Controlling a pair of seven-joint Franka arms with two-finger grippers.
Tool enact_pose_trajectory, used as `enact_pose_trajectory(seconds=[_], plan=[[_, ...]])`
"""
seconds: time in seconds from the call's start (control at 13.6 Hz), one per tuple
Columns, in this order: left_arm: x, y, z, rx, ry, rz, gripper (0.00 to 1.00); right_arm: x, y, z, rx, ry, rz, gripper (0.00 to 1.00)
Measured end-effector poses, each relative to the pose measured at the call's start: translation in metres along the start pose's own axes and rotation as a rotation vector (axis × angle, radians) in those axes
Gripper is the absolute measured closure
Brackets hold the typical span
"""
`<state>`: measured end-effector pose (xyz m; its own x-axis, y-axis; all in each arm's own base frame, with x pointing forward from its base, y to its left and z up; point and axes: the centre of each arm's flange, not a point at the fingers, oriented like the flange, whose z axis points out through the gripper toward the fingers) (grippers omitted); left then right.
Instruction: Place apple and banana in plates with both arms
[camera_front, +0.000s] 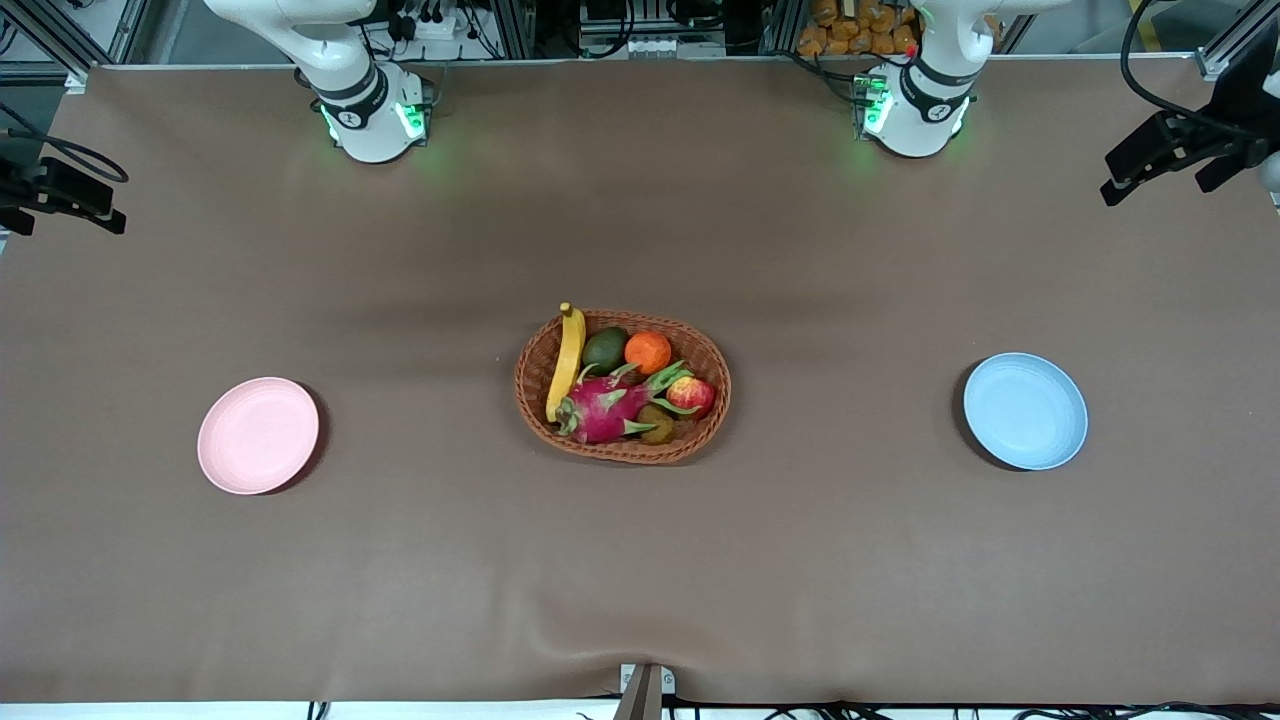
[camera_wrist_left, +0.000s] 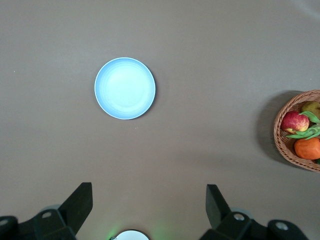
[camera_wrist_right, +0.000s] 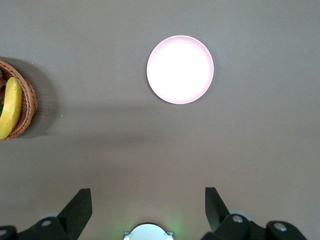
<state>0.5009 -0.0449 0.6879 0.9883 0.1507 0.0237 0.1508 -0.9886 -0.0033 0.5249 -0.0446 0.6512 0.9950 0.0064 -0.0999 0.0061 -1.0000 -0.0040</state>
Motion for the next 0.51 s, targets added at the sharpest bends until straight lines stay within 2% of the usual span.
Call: enact_pose_trajectory(seconds=[0.51], plan=[[0.007, 0.005, 0.011, 0.003, -0.02, 0.007, 0.0, 0.0, 0.0, 0.0, 0.0, 0.0, 0.0, 0.0]])
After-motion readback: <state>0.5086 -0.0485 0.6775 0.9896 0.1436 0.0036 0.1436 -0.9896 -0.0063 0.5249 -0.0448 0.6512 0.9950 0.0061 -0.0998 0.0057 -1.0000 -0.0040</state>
